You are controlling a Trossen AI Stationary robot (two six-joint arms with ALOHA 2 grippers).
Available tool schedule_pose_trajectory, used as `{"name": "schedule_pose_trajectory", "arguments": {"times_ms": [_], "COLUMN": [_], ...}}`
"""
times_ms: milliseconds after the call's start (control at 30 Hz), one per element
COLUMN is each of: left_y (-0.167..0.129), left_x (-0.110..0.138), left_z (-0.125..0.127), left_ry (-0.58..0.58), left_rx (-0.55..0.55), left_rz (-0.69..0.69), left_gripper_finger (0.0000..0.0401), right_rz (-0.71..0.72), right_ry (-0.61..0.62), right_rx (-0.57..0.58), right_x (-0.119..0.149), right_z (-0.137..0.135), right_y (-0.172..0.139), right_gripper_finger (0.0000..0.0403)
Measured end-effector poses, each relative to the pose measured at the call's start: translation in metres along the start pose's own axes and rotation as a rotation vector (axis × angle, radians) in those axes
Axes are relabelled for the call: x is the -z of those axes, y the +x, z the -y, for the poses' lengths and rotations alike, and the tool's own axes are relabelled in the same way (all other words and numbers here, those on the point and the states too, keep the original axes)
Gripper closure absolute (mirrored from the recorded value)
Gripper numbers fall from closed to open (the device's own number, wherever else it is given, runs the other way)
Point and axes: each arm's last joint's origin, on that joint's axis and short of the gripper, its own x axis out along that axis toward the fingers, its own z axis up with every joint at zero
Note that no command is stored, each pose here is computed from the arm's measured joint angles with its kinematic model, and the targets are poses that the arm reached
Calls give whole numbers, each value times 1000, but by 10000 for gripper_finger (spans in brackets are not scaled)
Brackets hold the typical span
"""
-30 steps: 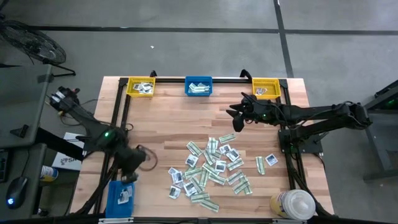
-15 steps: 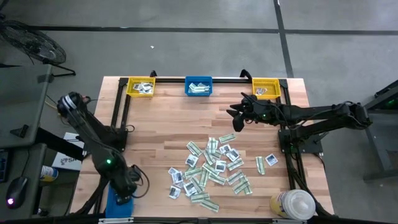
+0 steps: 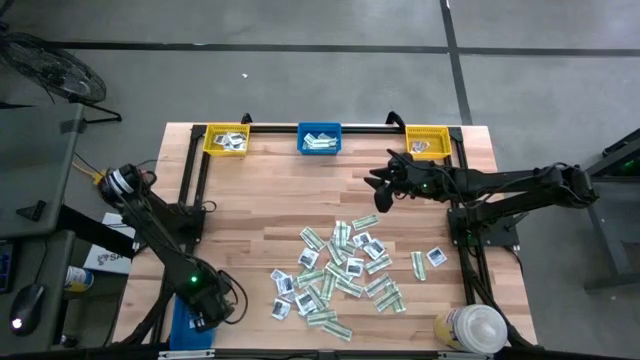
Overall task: Pick & Place First Aid Supplies
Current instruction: Put the blue alcohol pad into the bottom blue bin
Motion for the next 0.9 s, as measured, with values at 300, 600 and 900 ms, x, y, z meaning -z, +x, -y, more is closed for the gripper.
{"name": "schedule_pose_trajectory", "arguments": {"times_ms": [300,600,900], "left_y": [-6,-40,-66], "left_x": [5,19,13], "left_z": [-3,-20,-36], "left_ry": [4,-59,-162], "left_rx": [19,9,39], "left_rz": [-57,61,366], "left_gripper_finger": [262,237,247], "right_rz": [-34,-146,-376], "right_ry": [-6,-28,38], "right_rx": [-21,-149,-93], "right_x": [2,12,50], "right_z": [0,-8,-18], "right_y": [0,8,28], "right_gripper_finger": [256,258,258]}}
